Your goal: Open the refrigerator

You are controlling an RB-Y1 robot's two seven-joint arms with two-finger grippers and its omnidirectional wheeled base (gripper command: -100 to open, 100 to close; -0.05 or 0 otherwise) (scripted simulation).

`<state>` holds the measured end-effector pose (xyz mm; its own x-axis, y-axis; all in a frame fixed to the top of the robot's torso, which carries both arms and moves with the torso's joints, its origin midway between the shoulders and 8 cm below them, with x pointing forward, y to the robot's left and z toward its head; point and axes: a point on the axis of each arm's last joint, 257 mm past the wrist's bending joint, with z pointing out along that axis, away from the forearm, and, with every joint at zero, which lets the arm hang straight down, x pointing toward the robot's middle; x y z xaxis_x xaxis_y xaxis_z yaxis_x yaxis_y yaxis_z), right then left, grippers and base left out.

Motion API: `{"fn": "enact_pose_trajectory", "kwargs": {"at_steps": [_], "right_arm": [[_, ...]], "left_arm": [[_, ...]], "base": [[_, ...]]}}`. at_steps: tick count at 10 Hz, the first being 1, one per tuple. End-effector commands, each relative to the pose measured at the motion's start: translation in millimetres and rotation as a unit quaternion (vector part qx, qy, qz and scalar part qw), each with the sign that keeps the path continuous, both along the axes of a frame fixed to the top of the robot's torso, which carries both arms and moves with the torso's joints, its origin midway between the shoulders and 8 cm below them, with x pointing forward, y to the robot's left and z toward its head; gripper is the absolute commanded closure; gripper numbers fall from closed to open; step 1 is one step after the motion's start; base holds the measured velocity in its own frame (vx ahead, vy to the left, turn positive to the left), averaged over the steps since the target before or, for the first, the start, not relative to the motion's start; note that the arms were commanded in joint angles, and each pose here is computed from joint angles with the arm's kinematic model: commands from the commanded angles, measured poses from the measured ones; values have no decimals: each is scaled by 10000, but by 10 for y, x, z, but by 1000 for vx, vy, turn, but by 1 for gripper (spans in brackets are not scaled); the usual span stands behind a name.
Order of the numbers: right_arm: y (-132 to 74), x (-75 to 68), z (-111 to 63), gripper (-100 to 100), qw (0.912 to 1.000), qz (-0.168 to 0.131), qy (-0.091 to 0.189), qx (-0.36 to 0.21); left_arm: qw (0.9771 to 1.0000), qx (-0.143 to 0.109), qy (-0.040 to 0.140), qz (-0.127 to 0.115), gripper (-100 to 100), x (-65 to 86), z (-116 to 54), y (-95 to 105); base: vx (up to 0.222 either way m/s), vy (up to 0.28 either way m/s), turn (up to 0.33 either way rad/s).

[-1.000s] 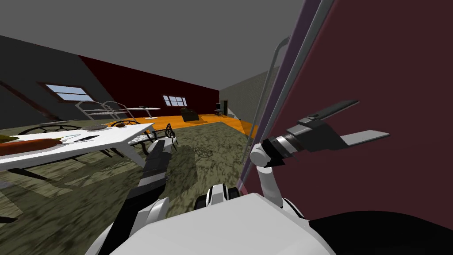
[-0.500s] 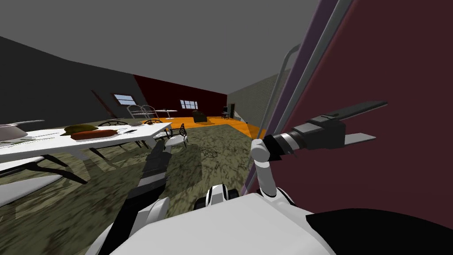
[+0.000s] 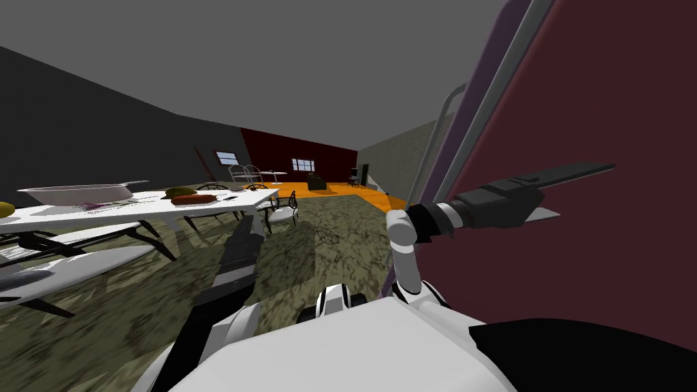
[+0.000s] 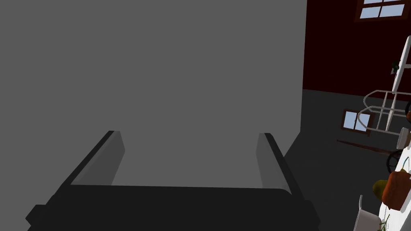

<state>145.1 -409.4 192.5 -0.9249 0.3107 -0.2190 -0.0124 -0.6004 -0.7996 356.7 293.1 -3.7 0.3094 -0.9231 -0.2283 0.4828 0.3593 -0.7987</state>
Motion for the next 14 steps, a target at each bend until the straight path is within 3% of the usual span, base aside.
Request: {"fn": "enact_pose_trajectory", "kwargs": {"at_steps": [1,4,5,6,7,10,11,14], "right_arm": [[-85,99,-59,-100,9992,305,-167,174],[-188,125,-149,-100,9951,628,-597,472],[-188,125,-149,-100,9951,628,-597,472],[-232,134,-199,-100,9917,777,-807,624],[-232,134,-199,-100,9917,777,-807,624],[-304,141,-317,-100,9823,1057,-1223,945],[-304,141,-317,-100,9823,1057,-1223,945],[-372,124,-557,-100,9606,1438,-1844,1499]], "left_arm": [[10000,0,0,-1,0,0,0,0],[10000,0,0,0,0,0,0,0],[10000,0,0,0,0,0,0,0],[10000,1,1,1,0,0,0,1],[10000,0,0,0,0,0,0,0],[10000,1,0,1,0,0,0,0],[10000,1,0,0,0,0,0,0],[10000,1,1,0,0,0,0,0]], "base": [[18,-9,115],[0,-10,213],[35,-10,86],[30,-8,150],[14,-11,206],[12,-8,175],[9,-23,90],[23,-33,258]]}}
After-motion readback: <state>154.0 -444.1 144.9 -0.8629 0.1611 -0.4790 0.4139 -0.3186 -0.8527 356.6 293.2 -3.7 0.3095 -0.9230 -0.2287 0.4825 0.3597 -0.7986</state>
